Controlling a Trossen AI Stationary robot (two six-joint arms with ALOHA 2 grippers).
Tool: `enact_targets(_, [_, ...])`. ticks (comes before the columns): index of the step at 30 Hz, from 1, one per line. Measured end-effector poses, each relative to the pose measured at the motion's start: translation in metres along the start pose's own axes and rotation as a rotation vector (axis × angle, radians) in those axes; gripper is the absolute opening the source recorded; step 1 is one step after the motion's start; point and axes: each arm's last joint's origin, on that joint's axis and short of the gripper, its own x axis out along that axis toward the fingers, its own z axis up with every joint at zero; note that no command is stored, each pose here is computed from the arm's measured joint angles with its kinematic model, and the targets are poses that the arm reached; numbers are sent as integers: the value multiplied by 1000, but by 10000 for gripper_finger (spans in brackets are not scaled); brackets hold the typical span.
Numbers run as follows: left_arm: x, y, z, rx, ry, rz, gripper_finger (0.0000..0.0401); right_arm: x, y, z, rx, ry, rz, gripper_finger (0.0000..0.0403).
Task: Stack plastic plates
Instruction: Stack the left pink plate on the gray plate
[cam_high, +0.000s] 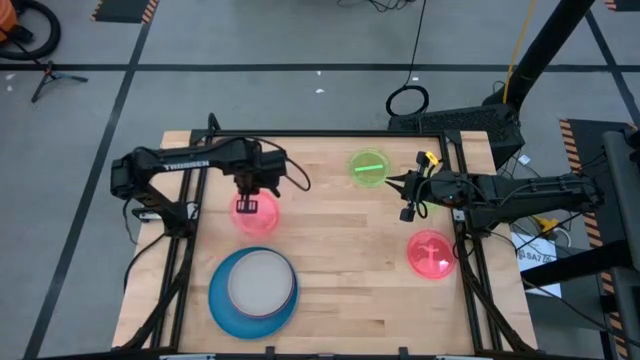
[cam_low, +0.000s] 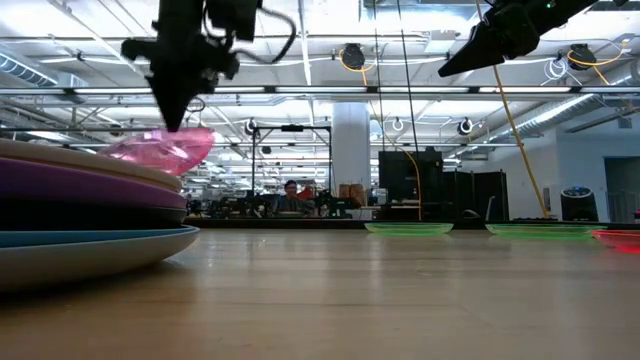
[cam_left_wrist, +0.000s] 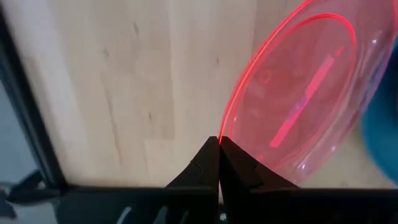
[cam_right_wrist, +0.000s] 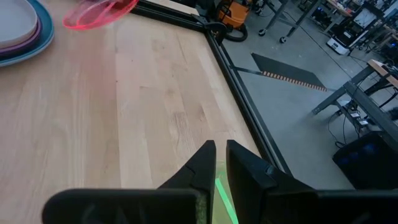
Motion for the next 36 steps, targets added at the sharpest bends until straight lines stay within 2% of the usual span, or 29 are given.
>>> enact_targets(3, [-20, -5, 6, 16, -81, -17, 1, 0, 0, 0, 0, 0, 0, 31])
enact_targets(9, [-49, -27, 15, -33, -217, -176, 1, 0, 0, 0, 0, 0, 0, 31])
enact_targets(14, [-53, -60, 19, -57, -216, -221, 1, 0, 0, 0, 0, 0, 0, 31])
enact_targets(22, [-55, -121, 34, 11, -314, -271, 1, 0, 0, 0, 0, 0, 0, 31])
enact_targets(28, [-31, -157, 38, 22, -136, -249, 1, 0, 0, 0, 2, 2, 0, 31])
enact_targets(33, [-6, -172, 40, -8, 73, -199, 1, 0, 0, 0, 4, 1, 0, 31])
enact_targets(36, [4, -180, 45, 3, 104, -193, 1, 0, 0, 0, 8, 1, 0, 31])
